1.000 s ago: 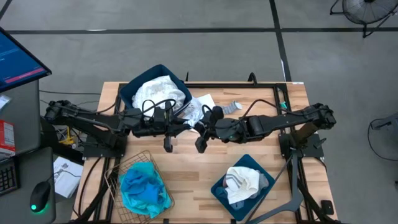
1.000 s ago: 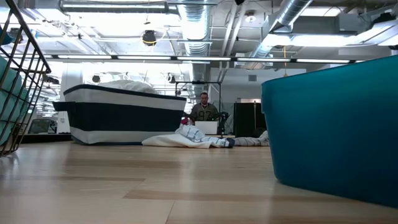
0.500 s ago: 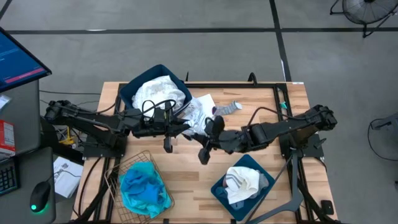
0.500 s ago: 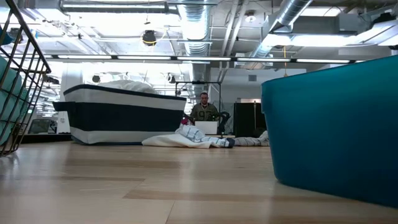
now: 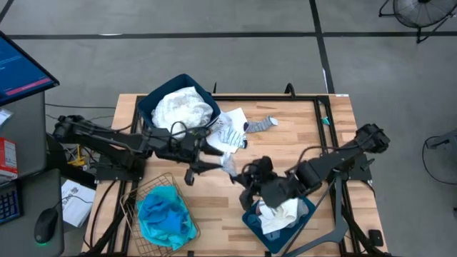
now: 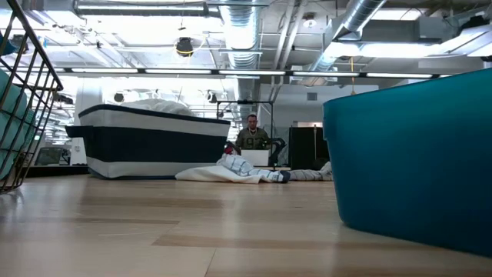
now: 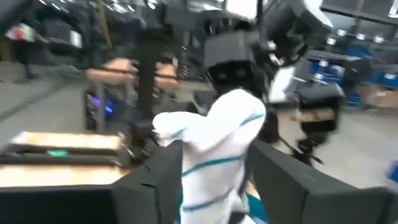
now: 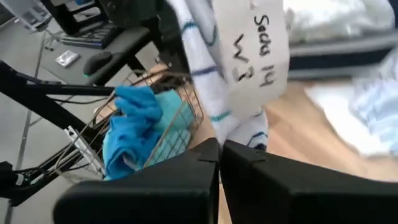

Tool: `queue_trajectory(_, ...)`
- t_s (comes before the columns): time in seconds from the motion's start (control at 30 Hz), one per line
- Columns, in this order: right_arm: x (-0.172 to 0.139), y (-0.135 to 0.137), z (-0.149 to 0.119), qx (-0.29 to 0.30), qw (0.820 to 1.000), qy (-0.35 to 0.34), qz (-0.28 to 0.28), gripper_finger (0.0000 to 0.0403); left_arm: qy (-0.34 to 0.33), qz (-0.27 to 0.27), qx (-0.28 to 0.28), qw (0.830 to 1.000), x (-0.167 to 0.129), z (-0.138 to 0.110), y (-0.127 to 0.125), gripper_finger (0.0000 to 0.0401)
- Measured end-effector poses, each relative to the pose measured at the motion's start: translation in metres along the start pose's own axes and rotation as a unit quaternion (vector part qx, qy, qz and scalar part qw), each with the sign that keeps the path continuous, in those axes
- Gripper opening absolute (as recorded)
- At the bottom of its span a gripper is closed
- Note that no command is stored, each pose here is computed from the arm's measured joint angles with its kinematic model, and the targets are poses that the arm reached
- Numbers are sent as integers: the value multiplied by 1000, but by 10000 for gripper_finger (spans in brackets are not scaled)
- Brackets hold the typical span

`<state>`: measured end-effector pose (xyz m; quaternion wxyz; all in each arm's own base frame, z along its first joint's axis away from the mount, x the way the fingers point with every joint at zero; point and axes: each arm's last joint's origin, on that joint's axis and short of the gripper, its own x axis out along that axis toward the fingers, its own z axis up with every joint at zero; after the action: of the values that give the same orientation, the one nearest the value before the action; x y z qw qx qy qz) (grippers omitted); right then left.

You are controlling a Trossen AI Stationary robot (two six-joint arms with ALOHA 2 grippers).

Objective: Pick & Place Cloths
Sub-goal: Put the bottom white patterned sock into the blue bin

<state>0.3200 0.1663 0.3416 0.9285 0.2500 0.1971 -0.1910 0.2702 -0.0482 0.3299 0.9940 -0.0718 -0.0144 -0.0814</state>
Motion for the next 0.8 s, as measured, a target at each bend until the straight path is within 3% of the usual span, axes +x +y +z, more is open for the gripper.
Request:
queue_trajectory(0.2, -22, 3, -26, 61, 997, 26, -27, 0, 53, -53, -32, 997, 6, -26, -5, 225)
queue_trajectory(0.4, -46, 2, -52, 144, 985, 73, -57, 0, 84, -70, -43, 993, 10, -38, -11, 265)
queue_trajectory(0.5, -62, -3, -69, 188, 968, 142, -90, 0, 84, -70, -43, 993, 10, -38, -11, 273)
queue_trajectory(0.63, -82, -12, -86, 231, 930, 233, -164, 0, 86, -69, -43, 993, 10, -39, -11, 273)
queue_trajectory(0.8, -96, -28, -93, 241, 892, 271, -270, 0, 87, -68, -43, 993, 10, -39, -11, 273)
